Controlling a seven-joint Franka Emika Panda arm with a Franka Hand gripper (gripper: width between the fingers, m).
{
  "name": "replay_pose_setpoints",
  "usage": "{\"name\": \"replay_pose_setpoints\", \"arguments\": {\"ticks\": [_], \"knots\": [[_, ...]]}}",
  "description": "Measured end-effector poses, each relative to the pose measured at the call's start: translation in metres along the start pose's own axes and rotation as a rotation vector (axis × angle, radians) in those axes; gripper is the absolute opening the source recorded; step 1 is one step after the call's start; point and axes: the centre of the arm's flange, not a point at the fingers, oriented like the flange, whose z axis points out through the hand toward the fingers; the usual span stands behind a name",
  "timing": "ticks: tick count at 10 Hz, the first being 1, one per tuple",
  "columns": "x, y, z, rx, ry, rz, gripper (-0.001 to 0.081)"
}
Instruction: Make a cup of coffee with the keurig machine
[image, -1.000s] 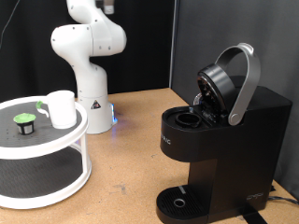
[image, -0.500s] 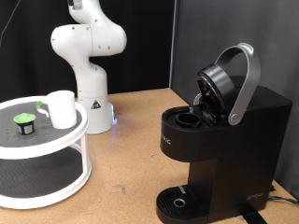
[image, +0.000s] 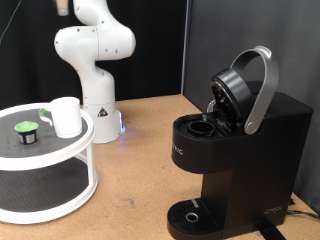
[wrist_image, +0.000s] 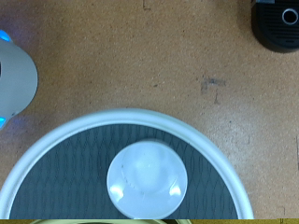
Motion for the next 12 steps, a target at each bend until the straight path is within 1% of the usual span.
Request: {"name": "replay_pose_setpoints", "arguments": {"ticks": [3, 5, 7, 9, 10, 12], "knots": [[-0.039, 0.023, -0.007, -0.011, 0.035, -0.009, 0.0805], [-0.057, 0.037, -0.014, -0.016, 0.038, 0.001, 0.0805], [-0.065, 0.048, -0.015, -0.014, 0.02, 0.02, 0.0805], [-0.068, 0.054, -0.013, 0.018, 0.001, 0.034, 0.0805], [-0.067, 0.054, -0.013, 0.016, 0.002, 0.033, 0.0805], [-0.067, 0.054, -0.011, 0.014, 0.008, -0.049, 0.0805]]}}
